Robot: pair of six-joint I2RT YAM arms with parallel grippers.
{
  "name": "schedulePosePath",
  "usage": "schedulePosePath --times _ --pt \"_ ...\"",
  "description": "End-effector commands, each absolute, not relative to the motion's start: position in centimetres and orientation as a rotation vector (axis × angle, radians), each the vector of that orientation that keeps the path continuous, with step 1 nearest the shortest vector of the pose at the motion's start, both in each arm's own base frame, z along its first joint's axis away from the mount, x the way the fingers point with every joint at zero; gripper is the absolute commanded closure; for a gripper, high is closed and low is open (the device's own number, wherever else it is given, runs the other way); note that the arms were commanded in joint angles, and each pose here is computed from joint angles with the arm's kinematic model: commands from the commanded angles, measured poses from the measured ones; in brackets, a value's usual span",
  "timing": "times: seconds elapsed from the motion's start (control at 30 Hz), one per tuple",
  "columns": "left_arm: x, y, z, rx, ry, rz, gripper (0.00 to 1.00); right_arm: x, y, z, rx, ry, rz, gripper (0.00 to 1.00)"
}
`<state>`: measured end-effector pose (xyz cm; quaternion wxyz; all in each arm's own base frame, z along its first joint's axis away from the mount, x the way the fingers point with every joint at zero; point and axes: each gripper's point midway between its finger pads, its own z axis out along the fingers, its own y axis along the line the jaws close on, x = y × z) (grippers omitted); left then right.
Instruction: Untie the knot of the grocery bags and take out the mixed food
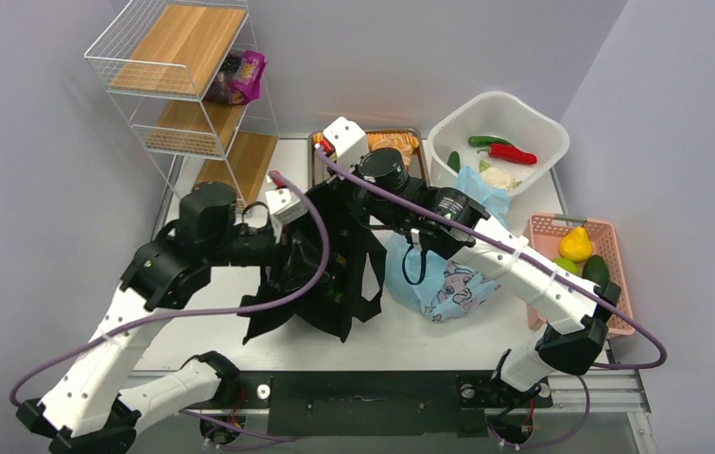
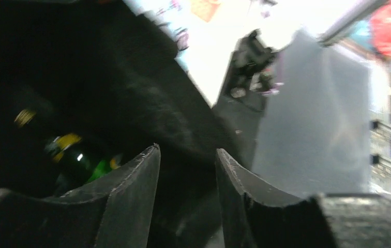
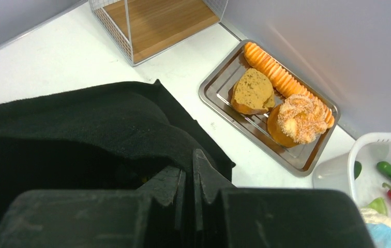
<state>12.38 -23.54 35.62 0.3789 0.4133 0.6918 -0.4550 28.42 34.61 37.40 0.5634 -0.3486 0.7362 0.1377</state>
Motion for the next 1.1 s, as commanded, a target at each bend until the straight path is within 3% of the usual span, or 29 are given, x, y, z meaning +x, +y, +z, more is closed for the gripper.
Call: schedulePosePath --times 0.0,0.23,0.3,0.43,0.6,0.83,0.9,1.07 --pt "18.8 -22.2 30.1 0.859 2.027 -0.811 0.60 28.7 33.2 43.3 -0.595 1.661 0.431 1.00" --pt "26.8 -13.7 22.8 0.703 2.141 -0.061 0.58 27.4 32.9 43.3 -0.495 1.711 0.561 1.00" --pt "27.0 -13.2 22.4 0.764 2.106 -0.054 0.55 27.5 32.7 42.6 -0.436 1.748 0.584 1.00" --pt "23.0 -17.7 22.6 1.088 1.893 -0.255 0.52 28.0 33.2 41.3 -0.380 1.817 0.679 1.00" --pt "22.3 -19.2 18.4 1.163 2.061 -0.240 0.56 29.3 32.5 41.2 -0.280 1.853 0.726 1.00" --pt "24.1 -21.2 13.7 0.995 2.335 -0.242 0.47 28.9 32.4 40.3 -0.284 1.877 0.757 1.00" --pt "25.0 -21.8 12.8 0.934 2.385 -0.224 0.43 28.8 32.4 40.0 -0.284 1.882 0.758 1.00" --pt "25.3 -23.9 10.5 0.805 2.511 -0.250 0.22 28.8 32.3 39.6 -0.285 1.888 0.753 1.00"
